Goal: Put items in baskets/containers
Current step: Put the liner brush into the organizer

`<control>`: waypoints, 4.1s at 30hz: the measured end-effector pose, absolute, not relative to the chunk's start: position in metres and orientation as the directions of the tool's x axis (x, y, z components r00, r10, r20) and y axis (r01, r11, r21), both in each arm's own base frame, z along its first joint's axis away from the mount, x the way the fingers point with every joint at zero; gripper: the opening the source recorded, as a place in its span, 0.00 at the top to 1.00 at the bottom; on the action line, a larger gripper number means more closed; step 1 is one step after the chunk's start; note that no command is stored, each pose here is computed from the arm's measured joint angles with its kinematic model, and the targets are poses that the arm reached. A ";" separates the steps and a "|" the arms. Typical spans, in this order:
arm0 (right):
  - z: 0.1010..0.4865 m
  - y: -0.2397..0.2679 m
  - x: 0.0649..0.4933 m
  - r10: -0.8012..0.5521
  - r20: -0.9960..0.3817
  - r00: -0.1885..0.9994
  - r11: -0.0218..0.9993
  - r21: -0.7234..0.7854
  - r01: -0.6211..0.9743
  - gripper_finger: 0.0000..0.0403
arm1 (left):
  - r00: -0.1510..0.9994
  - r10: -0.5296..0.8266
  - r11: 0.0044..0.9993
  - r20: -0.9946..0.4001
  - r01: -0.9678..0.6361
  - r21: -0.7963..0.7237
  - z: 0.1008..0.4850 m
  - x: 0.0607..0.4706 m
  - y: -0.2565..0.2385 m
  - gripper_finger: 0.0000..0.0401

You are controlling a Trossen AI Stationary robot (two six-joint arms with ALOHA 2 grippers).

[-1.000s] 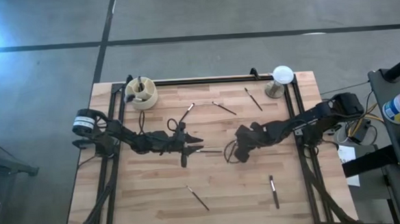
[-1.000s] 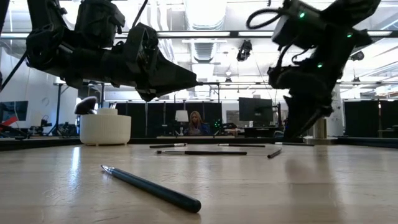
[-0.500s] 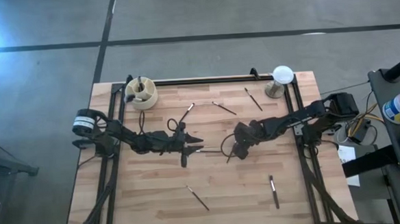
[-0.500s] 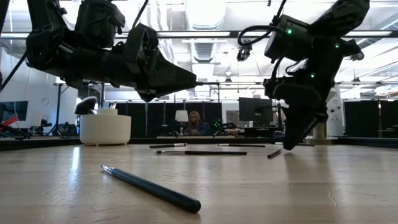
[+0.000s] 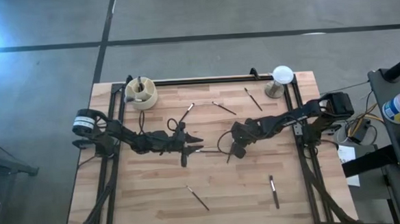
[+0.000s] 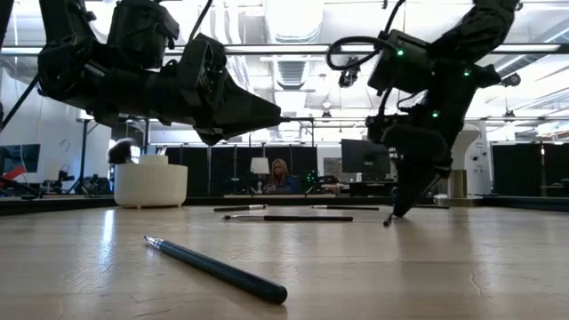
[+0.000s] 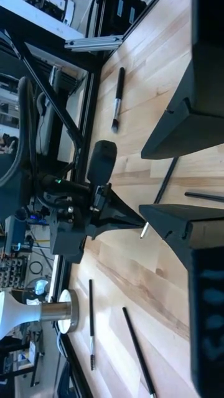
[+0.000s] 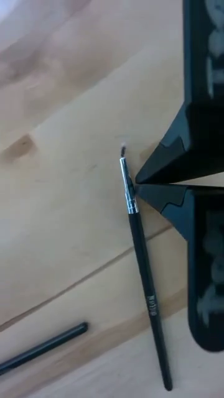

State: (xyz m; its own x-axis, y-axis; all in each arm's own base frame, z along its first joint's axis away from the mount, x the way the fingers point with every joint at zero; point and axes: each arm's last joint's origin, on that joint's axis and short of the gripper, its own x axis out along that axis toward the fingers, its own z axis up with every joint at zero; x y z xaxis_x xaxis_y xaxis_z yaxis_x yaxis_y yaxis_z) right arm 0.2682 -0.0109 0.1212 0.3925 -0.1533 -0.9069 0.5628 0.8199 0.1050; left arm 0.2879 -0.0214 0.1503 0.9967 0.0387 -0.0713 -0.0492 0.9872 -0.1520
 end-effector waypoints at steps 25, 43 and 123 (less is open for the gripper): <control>0.146 -0.028 0.325 -0.185 -0.869 0.458 0.789 0.147 0.597 0.87 | 0.994 0.039 0.987 -0.098 -0.053 -0.152 0.148 0.288 -0.021 0.70; 0.121 -0.026 0.333 -0.186 -0.908 0.376 0.787 0.092 0.610 0.86 | 0.993 0.039 0.985 -0.107 -0.056 -0.163 0.147 0.287 -0.021 0.70; 0.181 -0.034 0.278 -0.163 -0.593 0.788 0.983 -0.171 0.075 0.97 | 0.993 0.112 0.986 -0.033 -0.115 -0.118 0.157 0.291 -0.020 0.70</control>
State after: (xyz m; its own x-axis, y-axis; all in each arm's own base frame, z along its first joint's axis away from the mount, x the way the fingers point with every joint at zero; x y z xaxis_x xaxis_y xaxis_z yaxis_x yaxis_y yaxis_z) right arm 0.2777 -0.0345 0.1807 0.7884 -0.1629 -0.5932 0.0747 0.9825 -0.1705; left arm 0.2914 -0.0197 0.1565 0.9932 0.1116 -0.0327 -0.1148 0.9863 -0.1184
